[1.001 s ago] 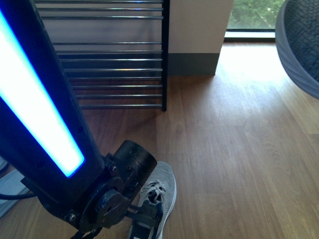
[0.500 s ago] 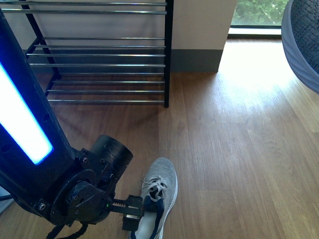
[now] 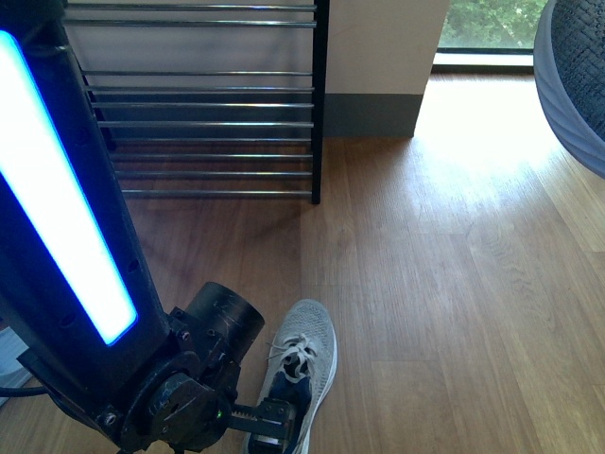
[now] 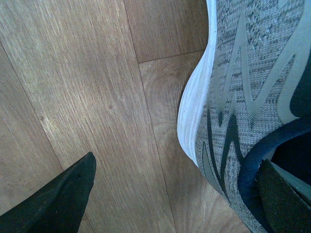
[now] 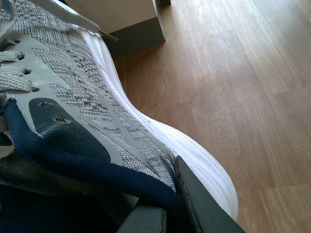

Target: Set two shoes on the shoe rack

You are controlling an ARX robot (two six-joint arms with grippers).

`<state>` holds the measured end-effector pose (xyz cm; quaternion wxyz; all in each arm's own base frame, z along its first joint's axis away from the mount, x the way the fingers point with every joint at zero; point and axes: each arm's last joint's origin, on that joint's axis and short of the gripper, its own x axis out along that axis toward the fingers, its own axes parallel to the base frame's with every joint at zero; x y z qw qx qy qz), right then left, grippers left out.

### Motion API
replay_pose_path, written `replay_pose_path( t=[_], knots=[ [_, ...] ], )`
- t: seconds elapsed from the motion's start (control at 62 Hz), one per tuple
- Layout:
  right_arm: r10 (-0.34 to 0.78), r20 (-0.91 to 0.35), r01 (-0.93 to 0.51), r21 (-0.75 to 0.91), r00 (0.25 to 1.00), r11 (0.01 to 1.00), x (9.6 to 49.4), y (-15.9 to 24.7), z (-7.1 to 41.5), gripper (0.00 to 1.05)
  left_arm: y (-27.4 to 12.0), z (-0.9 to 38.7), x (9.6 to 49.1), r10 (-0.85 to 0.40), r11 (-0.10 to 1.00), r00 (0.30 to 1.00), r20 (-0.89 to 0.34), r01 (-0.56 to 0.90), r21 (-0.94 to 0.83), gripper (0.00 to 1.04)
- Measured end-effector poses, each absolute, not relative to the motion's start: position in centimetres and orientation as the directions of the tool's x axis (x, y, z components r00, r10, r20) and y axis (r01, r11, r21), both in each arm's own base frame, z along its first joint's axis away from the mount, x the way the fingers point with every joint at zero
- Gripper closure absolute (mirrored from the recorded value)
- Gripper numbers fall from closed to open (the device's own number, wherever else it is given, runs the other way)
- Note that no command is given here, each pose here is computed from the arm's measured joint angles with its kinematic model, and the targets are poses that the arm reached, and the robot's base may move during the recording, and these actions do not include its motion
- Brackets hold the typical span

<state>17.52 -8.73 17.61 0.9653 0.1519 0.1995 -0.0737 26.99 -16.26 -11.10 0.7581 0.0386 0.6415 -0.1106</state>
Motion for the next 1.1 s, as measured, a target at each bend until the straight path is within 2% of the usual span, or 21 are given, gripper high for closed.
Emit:
replay_pose_path(
  t=[0.387, 0.646, 0.775, 1.001, 1.098],
  knots=[
    [-0.082, -0.407, 0.203, 0.264, 0.910, 0.943, 17.5, -8.7, 17.6, 1.03, -17.1, -13.2, 28.8, -0.035, 0.971, 0.148, -0.988, 0.240, 0.001, 0.10],
    [-0.082, -0.407, 0.203, 0.264, 0.910, 0.943, 17.5, -8.7, 17.6, 1.03, -18.1, -14.4, 28.8, -0.029, 0.966, 0.147, -0.989, 0.258, 0.010, 0.47],
    [-0.082, -0.407, 0.203, 0.264, 0.910, 0.943, 17.5, -8.7, 17.6, 1.03, -18.4, -14.5, 28.7, -0.019, 0.966, 0.159, -0.987, 0.256, 0.023, 0.62],
    [-0.082, -0.407, 0.203, 0.264, 0.910, 0.943, 17.5, -8.7, 17.6, 1.03, -17.9, -14.4, 28.9, 0.020, 0.972, 0.198, -0.980, 0.224, 0.066, 0.94],
    [-0.082, -0.407, 0.203, 0.264, 0.910, 0.943, 17.5, -8.7, 17.6, 1.03, -17.4, -14.0, 29.2, 0.054, 0.975, 0.230, -0.972, 0.196, 0.100, 1.03]
  ],
)
